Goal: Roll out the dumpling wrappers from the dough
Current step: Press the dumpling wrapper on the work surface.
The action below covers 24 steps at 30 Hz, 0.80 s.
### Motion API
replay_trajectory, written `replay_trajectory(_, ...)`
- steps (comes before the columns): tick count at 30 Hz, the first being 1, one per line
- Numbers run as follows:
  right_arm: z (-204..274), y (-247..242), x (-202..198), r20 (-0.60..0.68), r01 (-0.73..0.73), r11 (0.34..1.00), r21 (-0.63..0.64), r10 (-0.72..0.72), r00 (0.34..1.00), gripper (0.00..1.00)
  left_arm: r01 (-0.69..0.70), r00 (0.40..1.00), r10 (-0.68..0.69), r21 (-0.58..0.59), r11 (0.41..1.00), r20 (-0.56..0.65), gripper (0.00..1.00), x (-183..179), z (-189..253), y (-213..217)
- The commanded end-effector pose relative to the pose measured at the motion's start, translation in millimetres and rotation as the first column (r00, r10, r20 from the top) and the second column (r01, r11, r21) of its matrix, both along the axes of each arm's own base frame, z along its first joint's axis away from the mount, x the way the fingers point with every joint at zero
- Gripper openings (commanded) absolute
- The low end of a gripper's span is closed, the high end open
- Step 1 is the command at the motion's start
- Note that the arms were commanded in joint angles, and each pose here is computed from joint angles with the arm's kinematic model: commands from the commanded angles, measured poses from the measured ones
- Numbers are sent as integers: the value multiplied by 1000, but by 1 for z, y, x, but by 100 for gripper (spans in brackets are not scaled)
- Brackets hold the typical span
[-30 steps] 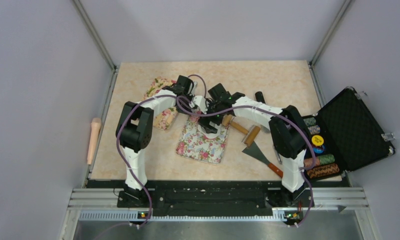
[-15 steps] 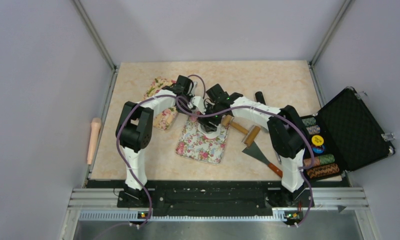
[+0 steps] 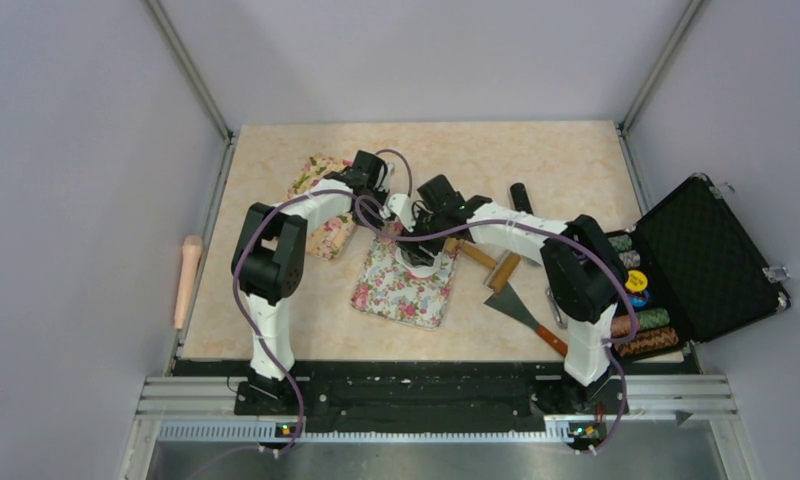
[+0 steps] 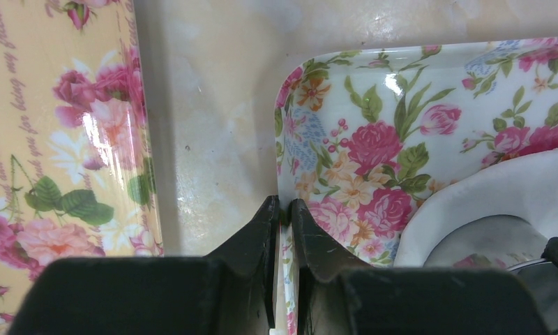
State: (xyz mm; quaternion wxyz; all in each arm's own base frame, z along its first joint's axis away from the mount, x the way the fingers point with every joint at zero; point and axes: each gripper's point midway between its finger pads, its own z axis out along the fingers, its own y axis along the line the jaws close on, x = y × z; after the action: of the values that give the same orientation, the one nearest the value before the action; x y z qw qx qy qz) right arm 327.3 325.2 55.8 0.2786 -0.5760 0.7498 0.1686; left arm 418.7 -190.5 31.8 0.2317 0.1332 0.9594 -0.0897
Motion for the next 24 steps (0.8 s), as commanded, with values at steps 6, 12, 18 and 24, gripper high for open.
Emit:
replay_trajectory(6, -73, -38, -48, -255, 78, 988, -132, -110, 961, 38, -13, 999, 12, 15, 1000, 32, 14, 4, 8, 7)
replay_trajectory(12, -79, -54, -48, -281, 134, 979, -155, -174, 944, 35, -14, 999, 13, 15, 1000, 34, 14, 4, 9, 7)
replay_trajectory(18, -79, -67, -42, -258, 195, 963, -189, -240, 936, 33, -16, 999, 16, 14, 1000, 32, 14, 4, 8, 8)
replay_trajectory(24, -83, -75, -47, -247, 243, 948, -204, -290, 925, 29, -19, 999, 18, 17, 1000, 29, 14, 5, 7, 8)
